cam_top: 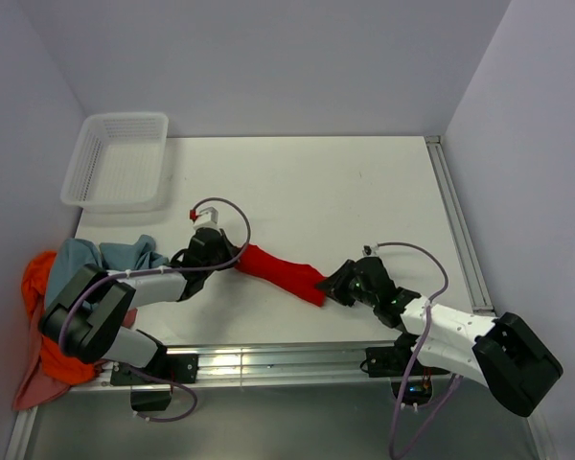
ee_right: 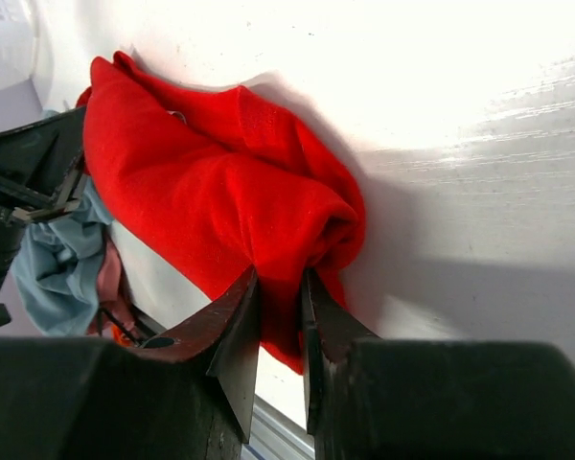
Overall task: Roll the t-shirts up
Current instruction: Place the rolled tshirt into the container
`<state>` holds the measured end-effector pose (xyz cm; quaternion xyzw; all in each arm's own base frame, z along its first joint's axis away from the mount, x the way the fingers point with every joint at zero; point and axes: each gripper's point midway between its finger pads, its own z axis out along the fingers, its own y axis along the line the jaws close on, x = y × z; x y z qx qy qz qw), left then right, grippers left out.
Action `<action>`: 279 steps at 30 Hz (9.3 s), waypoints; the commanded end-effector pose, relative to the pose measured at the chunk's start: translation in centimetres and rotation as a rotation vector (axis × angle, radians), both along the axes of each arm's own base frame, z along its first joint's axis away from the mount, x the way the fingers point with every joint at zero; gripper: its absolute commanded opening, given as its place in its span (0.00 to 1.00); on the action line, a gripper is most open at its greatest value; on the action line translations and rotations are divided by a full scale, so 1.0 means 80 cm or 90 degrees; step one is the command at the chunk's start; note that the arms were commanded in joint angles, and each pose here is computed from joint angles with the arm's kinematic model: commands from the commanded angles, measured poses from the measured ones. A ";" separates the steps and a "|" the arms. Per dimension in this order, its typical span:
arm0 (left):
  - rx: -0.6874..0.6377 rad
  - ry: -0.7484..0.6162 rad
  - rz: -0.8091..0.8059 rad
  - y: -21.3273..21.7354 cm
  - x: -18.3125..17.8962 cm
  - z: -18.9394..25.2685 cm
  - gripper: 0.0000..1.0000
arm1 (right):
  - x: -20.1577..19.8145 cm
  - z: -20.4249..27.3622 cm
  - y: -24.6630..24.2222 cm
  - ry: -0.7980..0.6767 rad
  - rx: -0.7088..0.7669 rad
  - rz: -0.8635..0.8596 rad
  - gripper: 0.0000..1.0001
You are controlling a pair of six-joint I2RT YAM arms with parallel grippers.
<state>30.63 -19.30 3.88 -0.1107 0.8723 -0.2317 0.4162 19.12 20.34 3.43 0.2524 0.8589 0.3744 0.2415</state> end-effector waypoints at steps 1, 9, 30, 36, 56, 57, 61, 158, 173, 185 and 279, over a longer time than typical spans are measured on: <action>-0.014 -0.008 -0.002 -0.009 -0.001 0.017 0.00 | 0.019 0.020 0.005 -0.044 -0.014 0.000 0.00; 0.009 -0.015 0.023 -0.005 0.017 0.061 0.00 | 0.056 0.065 0.033 -0.100 -0.031 0.054 0.00; 0.042 -0.128 0.303 0.205 0.179 0.232 0.00 | 0.232 0.245 0.217 -0.300 0.035 0.247 0.00; 0.016 -0.162 0.396 0.298 0.201 0.252 0.00 | 0.260 0.280 0.292 -0.368 0.079 0.294 0.00; -0.040 0.011 0.421 0.369 0.249 0.081 0.00 | 0.268 0.295 0.441 -0.462 0.059 0.381 0.00; -0.042 0.018 0.414 0.362 0.245 0.074 0.00 | 0.269 0.298 0.437 -0.468 0.052 0.379 0.00; -0.058 0.027 0.360 0.313 0.234 0.070 0.00 | 0.264 0.310 0.409 -0.462 0.049 0.365 0.00; 0.110 0.000 0.265 0.206 0.264 0.129 0.46 | 0.262 0.102 0.178 -0.160 -0.327 0.344 0.26; 0.111 -0.050 0.232 0.186 0.261 0.180 0.48 | 0.248 0.139 0.181 -0.195 -0.318 0.352 0.47; 0.091 -0.056 0.129 0.123 0.276 0.168 0.44 | 0.276 0.155 0.186 -0.214 -0.340 0.331 0.24; -0.104 0.017 0.116 0.084 0.045 0.082 0.39 | 0.227 0.098 0.073 -0.143 -0.261 0.075 0.50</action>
